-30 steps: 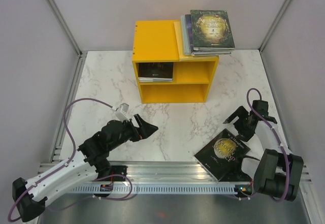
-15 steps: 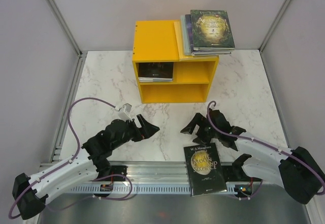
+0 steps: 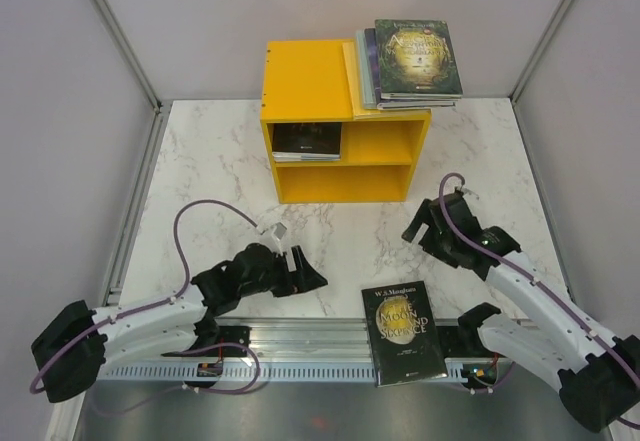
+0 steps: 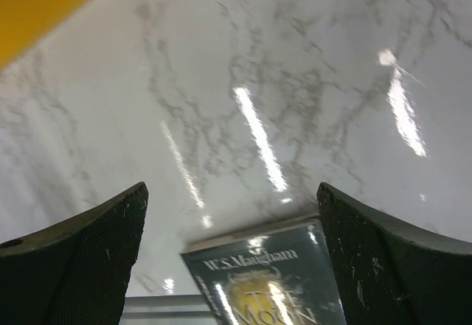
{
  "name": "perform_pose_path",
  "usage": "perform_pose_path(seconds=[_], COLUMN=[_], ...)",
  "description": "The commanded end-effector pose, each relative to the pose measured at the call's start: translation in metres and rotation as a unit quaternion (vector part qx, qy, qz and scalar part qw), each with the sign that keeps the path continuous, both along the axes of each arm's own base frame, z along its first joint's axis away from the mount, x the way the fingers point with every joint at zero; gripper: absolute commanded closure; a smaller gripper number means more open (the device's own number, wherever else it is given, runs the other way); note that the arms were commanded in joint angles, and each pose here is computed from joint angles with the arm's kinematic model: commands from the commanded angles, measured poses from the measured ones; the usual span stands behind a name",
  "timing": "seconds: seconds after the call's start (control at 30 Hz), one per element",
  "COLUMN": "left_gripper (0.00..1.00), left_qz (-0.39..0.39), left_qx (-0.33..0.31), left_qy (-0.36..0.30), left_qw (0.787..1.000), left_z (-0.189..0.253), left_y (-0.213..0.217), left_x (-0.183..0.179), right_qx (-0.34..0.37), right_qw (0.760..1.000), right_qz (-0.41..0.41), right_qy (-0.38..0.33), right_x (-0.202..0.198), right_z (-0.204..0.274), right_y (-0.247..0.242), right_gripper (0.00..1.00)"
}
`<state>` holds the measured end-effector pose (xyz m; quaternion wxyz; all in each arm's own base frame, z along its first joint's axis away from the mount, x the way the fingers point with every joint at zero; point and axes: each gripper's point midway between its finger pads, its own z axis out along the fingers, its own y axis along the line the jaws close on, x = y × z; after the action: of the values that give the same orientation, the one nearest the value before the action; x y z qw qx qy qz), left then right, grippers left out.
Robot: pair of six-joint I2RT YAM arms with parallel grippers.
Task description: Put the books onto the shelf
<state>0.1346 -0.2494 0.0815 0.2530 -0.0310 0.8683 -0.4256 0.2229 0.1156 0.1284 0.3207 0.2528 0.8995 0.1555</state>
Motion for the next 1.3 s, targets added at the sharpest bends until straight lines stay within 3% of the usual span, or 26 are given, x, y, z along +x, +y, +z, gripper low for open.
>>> perform_pose_path(seconds=[0.0, 0.3, 0.43, 0.57, 0.67, 0.7, 0.8, 0.93, 1.03, 1.1, 1.13, 1.17, 1.27], left_gripper=[0.11, 0.11, 0.11, 0.13, 0.14, 0.15, 0.17, 0.23, 0.32, 0.5, 0.68, 0.76, 0.98], left_qz=[-0.046, -0.131, -0.142, -0.159, -0.166, -0.164, -0.163, -0.154, -0.142, -0.13, -0.128, -0.121, -0.109], left_qx=[-0.055, -0.079, -0.058, -0.047, -0.057, -0.064, -0.093, -0.11, -0.116, -0.116, -0.12, -0.121, -0.122], left_qy=[0.016, 0.059, 0.085, 0.109, 0.121, 0.127, 0.138, 0.142, 0.134, 0.127, 0.123, 0.119, 0.11], left_qw=[0.997, 0.986, 0.984, 0.98, 0.977, 0.976, 0.972, 0.972, 0.974, 0.976, 0.977, 0.978, 0.98], left_z=[0.007, -0.004, -0.025, -0.04, -0.047, -0.046, -0.047, -0.045, -0.039, -0.037, -0.032, -0.031, -0.027], left_y=[-0.031, -0.097, -0.117, -0.137, -0.152, -0.155, -0.163, -0.16, -0.154, -0.15, -0.148, -0.147, -0.144], left_x=[-0.018, -0.064, -0.077, -0.089, -0.093, -0.094, -0.095, -0.094, -0.091, -0.086, -0.086, -0.083, -0.079], right_qx=[-0.067, -0.028, 0.043, 0.11, 0.14, 0.144, 0.152, 0.146, 0.142, 0.144, 0.143, 0.144, 0.15], right_qw=[0.992, 0.987, 0.982, 0.974, 0.97, 0.97, 0.969, 0.97, 0.971, 0.971, 0.972, 0.972, 0.973], right_qz=[0.013, 0.045, 0.072, 0.091, 0.099, 0.101, 0.1, 0.101, 0.098, 0.097, 0.096, 0.096, 0.099], right_qy=[0.104, 0.153, 0.169, 0.174, 0.173, 0.169, 0.166, 0.165, 0.165, 0.162, 0.161, 0.157, 0.145], right_x=[-0.046, -0.081, -0.103, -0.116, -0.122, -0.122, -0.123, -0.124, -0.125, -0.123, -0.123, -0.121, -0.116], right_z=[-0.049, -0.084, -0.1, -0.108, -0.111, -0.11, -0.108, -0.11, -0.112, -0.111, -0.11, -0.109, -0.099], right_y=[-0.026, -0.017, 0.003, 0.024, 0.033, 0.034, 0.035, 0.033, 0.031, 0.031, 0.031, 0.032, 0.035], right_gripper=[0.02, 0.02, 0.02, 0.08, 0.25, 0.39, 0.56, 0.71, 0.79, 0.81, 0.81, 0.81, 0.65])
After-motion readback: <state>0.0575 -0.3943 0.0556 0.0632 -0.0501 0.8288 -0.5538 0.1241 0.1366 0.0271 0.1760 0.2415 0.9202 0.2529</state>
